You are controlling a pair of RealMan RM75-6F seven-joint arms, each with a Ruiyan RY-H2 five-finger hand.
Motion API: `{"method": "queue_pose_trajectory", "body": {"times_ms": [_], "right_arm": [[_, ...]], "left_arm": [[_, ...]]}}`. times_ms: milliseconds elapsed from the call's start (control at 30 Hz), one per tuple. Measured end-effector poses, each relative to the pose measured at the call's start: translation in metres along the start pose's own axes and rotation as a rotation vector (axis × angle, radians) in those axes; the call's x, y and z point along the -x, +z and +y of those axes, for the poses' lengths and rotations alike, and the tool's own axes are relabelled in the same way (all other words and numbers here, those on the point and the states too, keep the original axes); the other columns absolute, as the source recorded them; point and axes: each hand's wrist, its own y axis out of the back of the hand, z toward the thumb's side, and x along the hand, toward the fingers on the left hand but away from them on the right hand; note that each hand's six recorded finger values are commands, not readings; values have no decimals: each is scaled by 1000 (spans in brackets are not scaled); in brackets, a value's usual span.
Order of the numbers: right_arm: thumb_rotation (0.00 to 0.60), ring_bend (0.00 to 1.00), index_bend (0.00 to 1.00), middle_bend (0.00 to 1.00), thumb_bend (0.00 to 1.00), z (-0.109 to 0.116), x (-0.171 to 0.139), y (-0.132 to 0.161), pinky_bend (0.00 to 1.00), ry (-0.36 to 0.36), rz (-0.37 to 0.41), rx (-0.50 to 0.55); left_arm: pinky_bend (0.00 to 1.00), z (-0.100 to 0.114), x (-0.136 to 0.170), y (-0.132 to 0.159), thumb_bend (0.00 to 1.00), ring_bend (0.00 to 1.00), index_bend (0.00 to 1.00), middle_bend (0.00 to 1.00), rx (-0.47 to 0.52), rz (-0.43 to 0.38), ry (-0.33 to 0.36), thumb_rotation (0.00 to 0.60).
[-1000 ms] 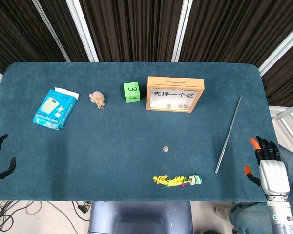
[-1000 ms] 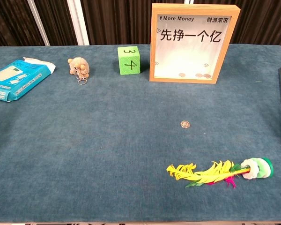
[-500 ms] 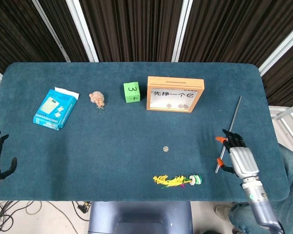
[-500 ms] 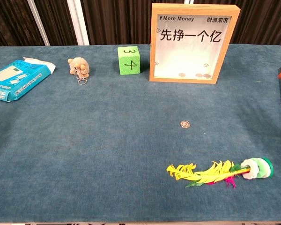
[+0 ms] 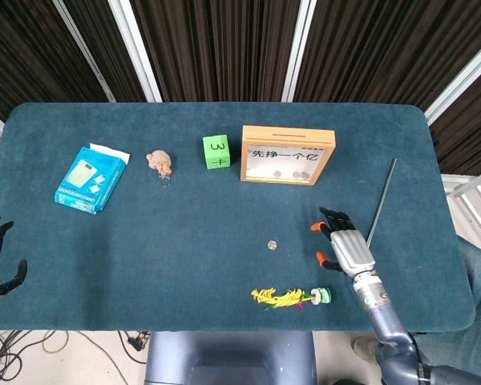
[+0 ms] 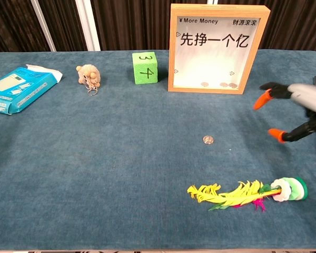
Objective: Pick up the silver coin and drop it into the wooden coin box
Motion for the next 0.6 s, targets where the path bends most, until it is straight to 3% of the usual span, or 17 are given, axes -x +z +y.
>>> {"method": "queue_pose_trajectory", "body": {"times_ms": [233,600], "right_arm": [[600,0,314,11,444,-25,15,20,0,43,34,-9],[600,0,332,10,444,-40,25,46,0,51,89,-42]], "left_arm": [[0,0,0,0,397,40,149,26,0,-1,-2,600],[0,0,0,0,397,40,149,26,1,-2,-5,600]]}}
